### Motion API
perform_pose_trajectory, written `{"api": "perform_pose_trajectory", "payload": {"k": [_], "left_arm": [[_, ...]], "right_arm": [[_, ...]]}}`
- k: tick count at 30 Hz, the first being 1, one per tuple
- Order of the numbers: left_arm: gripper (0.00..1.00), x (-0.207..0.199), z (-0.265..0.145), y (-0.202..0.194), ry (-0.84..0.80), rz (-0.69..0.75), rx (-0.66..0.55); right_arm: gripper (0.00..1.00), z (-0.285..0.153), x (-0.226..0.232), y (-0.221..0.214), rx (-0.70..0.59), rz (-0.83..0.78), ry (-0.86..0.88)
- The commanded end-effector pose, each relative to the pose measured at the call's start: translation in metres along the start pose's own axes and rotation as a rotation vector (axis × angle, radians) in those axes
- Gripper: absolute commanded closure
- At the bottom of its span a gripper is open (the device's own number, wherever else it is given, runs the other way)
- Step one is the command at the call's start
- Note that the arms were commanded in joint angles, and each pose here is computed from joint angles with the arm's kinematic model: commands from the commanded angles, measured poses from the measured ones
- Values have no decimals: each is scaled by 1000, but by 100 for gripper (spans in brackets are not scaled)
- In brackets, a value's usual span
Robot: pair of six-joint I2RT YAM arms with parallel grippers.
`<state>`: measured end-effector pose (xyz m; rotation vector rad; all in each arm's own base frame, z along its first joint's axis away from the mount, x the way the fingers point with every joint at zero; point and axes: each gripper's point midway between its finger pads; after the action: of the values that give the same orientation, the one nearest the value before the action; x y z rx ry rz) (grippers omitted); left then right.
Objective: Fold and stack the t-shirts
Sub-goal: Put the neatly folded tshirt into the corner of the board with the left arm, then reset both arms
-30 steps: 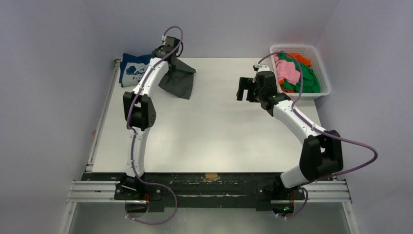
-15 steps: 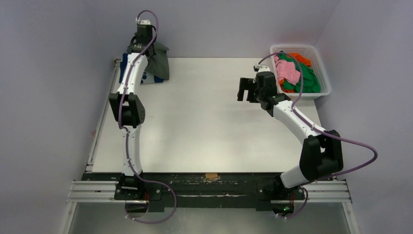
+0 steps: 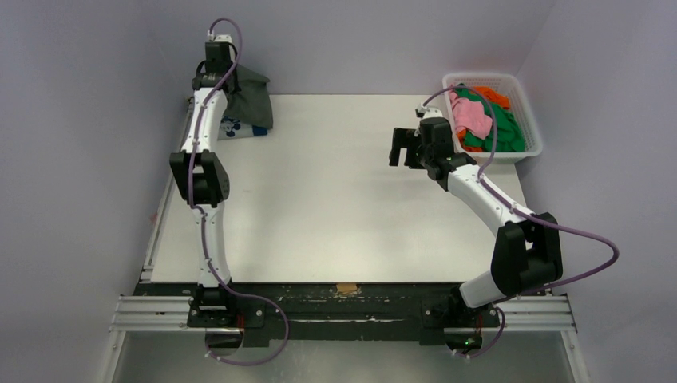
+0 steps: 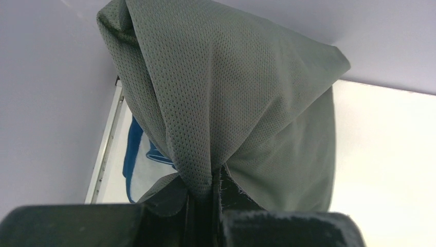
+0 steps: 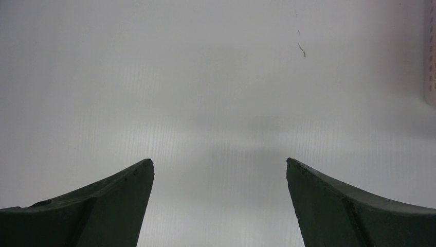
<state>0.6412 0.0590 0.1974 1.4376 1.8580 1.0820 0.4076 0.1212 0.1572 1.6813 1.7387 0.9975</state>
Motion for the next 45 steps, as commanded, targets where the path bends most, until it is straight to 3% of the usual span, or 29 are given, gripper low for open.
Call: {"api": "perform_pose_trajectory", "payload": {"k": [1, 10, 11, 12, 13, 16, 18, 22, 27, 32, 36, 42, 45], "left_arm": [[100, 36, 15, 20, 69, 18, -75], [97, 72, 26, 20, 78, -2, -79], [85, 73, 27, 21, 83, -3, -83], [64, 74, 29, 20, 93, -3, -86], [50, 78, 29, 21, 110, -5, -92], [16, 91, 25, 27, 168, -50, -110], [1, 101, 15, 36, 196, -98, -129], [0, 102, -16, 56, 173, -174, -163], [0, 60, -79, 80, -90, -290, -188], [0, 1, -146, 75, -338, -361, -220], [0, -48, -191, 32, -375, -291, -206], [0, -97, -226, -74, -522, -324, -13], [0, -107, -242, -120, -513, -302, 50]], "right_arm": [[1, -2, 0, 10, -15, -6, -12], [1, 0, 5, 7, 4, 1, 14], [1, 0, 5, 8, 5, 2, 16], [1, 1, 6, 8, 8, 2, 16], [1, 1, 5, 7, 12, 3, 14], [1, 1, 5, 7, 22, 3, 10], [1, -2, 2, 10, 11, 5, -6], [1, -9, -6, 19, -32, 14, -53], [1, -15, -17, 25, -85, 59, -108], [1, -22, -33, 25, -119, 172, -145], [1, -31, -52, 19, -138, 258, -168], [1, -57, -66, 0, -159, 266, -210], [1, -64, -71, -13, -141, 259, -231]]}}
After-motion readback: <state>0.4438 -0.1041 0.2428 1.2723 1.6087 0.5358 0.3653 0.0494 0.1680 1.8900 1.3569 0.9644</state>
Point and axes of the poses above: each gripper's point midway between its finger pads, its own z axis out along the fingers, its own x axis along the line the jaws close on, y = z × x, and after that the axes turned 4 degrees about -z, right-handed
